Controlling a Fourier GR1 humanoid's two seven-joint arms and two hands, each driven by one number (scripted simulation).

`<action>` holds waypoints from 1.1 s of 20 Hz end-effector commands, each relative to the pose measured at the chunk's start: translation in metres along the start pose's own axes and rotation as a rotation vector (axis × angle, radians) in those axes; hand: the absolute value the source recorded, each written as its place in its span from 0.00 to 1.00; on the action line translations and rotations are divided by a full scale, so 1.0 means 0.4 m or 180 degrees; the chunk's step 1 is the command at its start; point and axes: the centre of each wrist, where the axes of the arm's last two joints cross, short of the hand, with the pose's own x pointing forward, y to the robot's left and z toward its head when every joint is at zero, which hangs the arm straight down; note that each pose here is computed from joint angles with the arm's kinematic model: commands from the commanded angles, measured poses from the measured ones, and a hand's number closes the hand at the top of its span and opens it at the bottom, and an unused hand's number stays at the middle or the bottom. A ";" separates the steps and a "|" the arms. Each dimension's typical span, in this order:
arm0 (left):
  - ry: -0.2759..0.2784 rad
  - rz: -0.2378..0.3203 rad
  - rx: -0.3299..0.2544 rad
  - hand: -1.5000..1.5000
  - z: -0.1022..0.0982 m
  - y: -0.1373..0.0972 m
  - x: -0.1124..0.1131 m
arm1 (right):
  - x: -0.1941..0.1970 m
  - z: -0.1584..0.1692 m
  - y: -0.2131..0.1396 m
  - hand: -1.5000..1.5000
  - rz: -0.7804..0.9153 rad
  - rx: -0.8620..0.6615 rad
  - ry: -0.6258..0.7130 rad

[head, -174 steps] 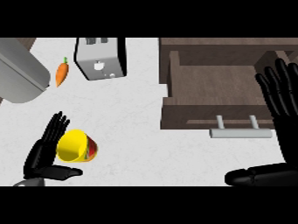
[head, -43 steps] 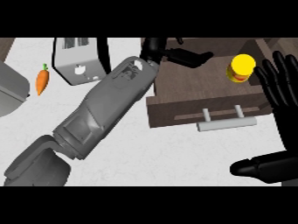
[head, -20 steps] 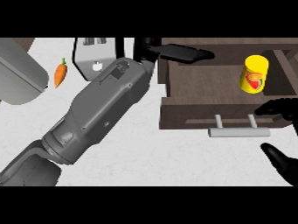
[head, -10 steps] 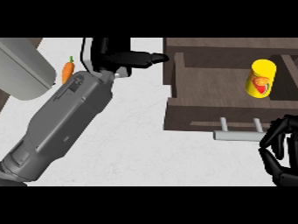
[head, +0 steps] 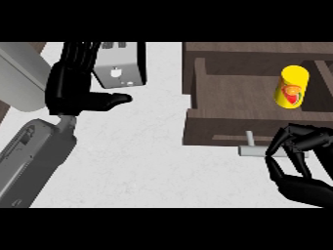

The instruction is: Pick up the cup, place it into the drawer and close the drawer

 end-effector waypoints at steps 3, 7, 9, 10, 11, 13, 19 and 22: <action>0.0005 0.0063 0.0009 0.00 0.069 0.089 0.006 | -0.010 -0.042 0.033 1.00 0.1008 0.0469 -0.0024; 0.0059 0.0048 0.0042 0.00 0.143 0.161 0.009 | -0.057 -0.046 0.058 1.00 0.1426 0.0574 0.0105; 0.0016 0.0025 0.0028 0.00 0.143 0.190 0.029 | -0.117 -0.100 0.072 1.00 0.1553 0.0602 0.0159; -0.0004 -0.0012 0.0055 0.00 0.162 0.214 -0.004 | -0.138 -0.057 0.135 1.00 0.1557 0.0695 0.0115; 0.0039 0.0016 0.0089 0.00 0.183 0.159 0.000 | -0.176 -0.067 0.137 1.00 0.1608 0.0650 0.0138; 0.0050 0.0040 0.0097 0.00 0.199 0.264 0.006 | -0.208 -0.094 0.137 1.00 0.1615 0.0636 0.0203; -0.0009 0.0024 0.0100 0.00 0.235 0.307 0.053 | -0.278 -0.186 0.119 0.00 0.1797 0.0726 0.0471; 0.0059 0.0062 0.0096 0.00 0.189 0.304 0.064 | -0.304 -0.201 0.169 0.00 0.1926 0.0879 0.0494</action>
